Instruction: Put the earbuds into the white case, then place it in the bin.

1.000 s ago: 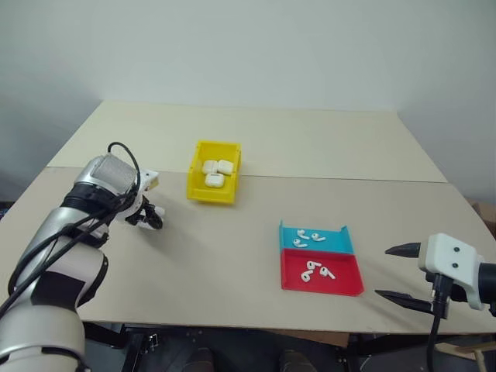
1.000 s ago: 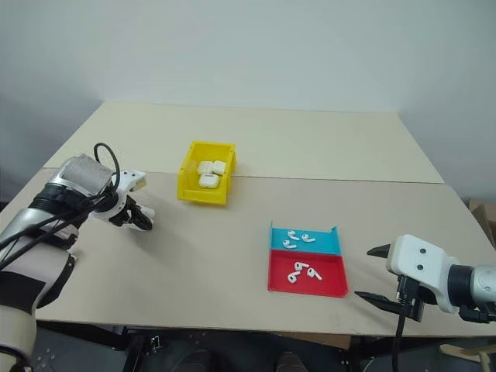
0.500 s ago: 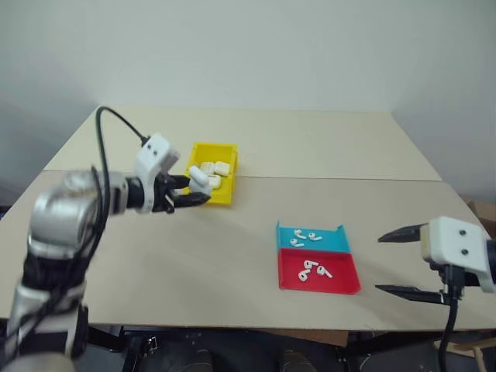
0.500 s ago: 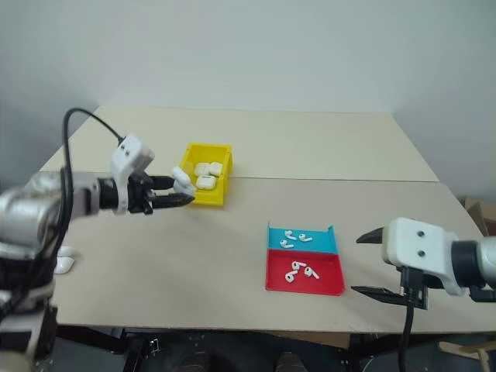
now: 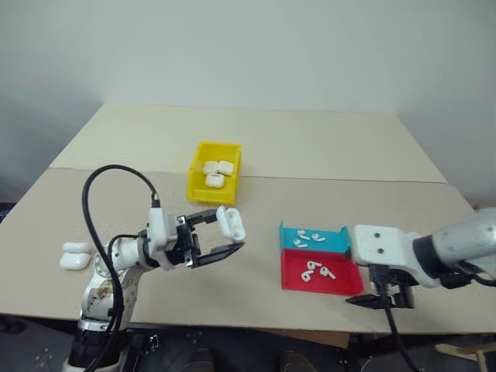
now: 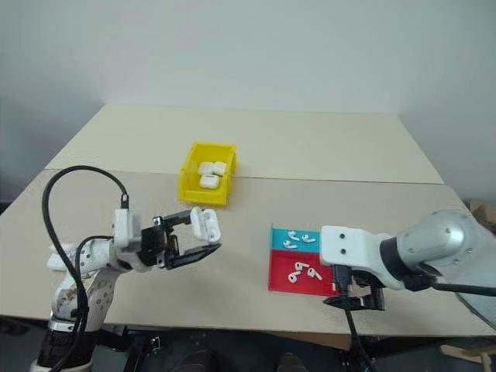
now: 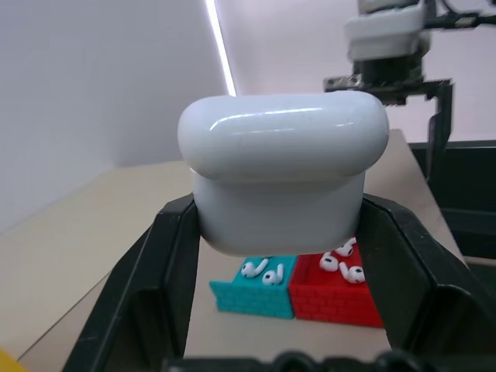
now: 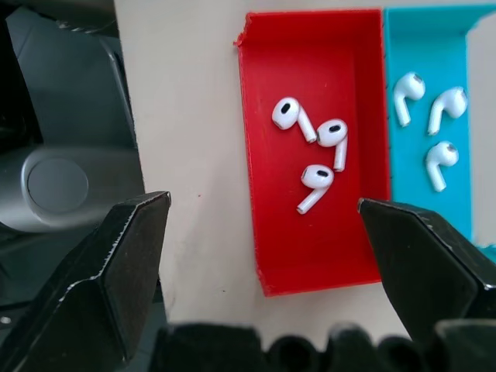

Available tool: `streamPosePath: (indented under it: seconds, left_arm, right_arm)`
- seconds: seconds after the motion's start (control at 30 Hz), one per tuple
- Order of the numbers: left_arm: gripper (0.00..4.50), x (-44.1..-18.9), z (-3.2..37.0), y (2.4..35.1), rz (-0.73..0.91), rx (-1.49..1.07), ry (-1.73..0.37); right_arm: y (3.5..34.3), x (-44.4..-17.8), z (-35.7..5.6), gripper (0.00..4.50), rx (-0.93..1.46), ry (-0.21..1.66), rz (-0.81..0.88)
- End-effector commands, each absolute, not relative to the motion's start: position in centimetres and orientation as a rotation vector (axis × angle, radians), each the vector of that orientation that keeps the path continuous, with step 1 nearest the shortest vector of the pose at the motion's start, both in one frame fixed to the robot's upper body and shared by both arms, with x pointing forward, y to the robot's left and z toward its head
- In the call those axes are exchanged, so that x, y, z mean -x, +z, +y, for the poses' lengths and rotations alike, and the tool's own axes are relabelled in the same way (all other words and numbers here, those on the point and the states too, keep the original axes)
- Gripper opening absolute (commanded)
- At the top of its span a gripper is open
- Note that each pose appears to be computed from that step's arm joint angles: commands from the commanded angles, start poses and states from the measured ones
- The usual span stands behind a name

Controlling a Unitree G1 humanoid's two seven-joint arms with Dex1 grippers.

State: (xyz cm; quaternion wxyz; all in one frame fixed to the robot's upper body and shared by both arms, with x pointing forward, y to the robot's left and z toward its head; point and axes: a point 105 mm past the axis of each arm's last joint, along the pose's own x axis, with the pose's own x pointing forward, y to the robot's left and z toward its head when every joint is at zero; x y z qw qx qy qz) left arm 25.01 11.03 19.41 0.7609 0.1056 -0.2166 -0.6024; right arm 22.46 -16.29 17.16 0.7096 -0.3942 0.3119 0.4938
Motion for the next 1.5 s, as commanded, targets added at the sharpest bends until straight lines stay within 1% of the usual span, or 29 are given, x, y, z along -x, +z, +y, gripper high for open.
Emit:
streamPosePath:
  seconds: [0.03, 0.13, 0.17, 0.23, 0.37, 0.53, 0.87, 1.33, 1.5]
  left_arm:
    - [2.74, -24.1, 11.3, 20.0, -0.538, -0.231, -1.352]
    - [2.74, -23.9, 11.3, 19.6, -0.532, -0.241, -1.383]
    - [2.74, -23.8, 11.3, 19.4, -0.523, -0.253, -1.391]
    - [2.74, -23.6, 11.2, 19.0, -0.509, -0.271, -1.404]
    - [2.74, -23.5, 11.0, 19.1, -0.513, -0.269, -1.397]
    - [2.74, -23.4, 10.7, 19.1, -0.512, -0.281, -1.389]
    - [2.74, -23.1, 10.6, 18.9, -0.484, -0.296, -1.380]
    - [2.74, -23.5, 10.7, 18.5, -0.428, -0.326, -1.367]
    - [2.74, -23.5, 10.7, 18.3, -0.416, -0.330, -1.366]
  right_arm:
    - [16.8, -23.1, -16.0, 4.50, 0.871, 1.024, 0.719]
    - [16.3, -23.5, -15.6, 3.94, 0.882, 0.988, 0.739]
    - [16.1, -23.6, -15.4, 3.54, 0.879, 0.985, 0.741]
    - [15.8, -23.8, -15.1, 2.94, 0.892, 0.974, 0.746]
    - [15.2, -24.2, -14.8, 2.94, 0.898, 0.943, 0.762]
    - [14.5, -25.3, -14.6, 2.94, 0.888, 0.883, 0.780]
    - [13.4, -26.1, -14.7, 2.94, 0.843, 0.804, 0.817]
    - [11.7, -26.4, -15.2, 2.94, 0.826, 0.773, 0.861]
    - [11.5, -26.7, -15.2, 2.94, 0.819, 0.755, 0.859]
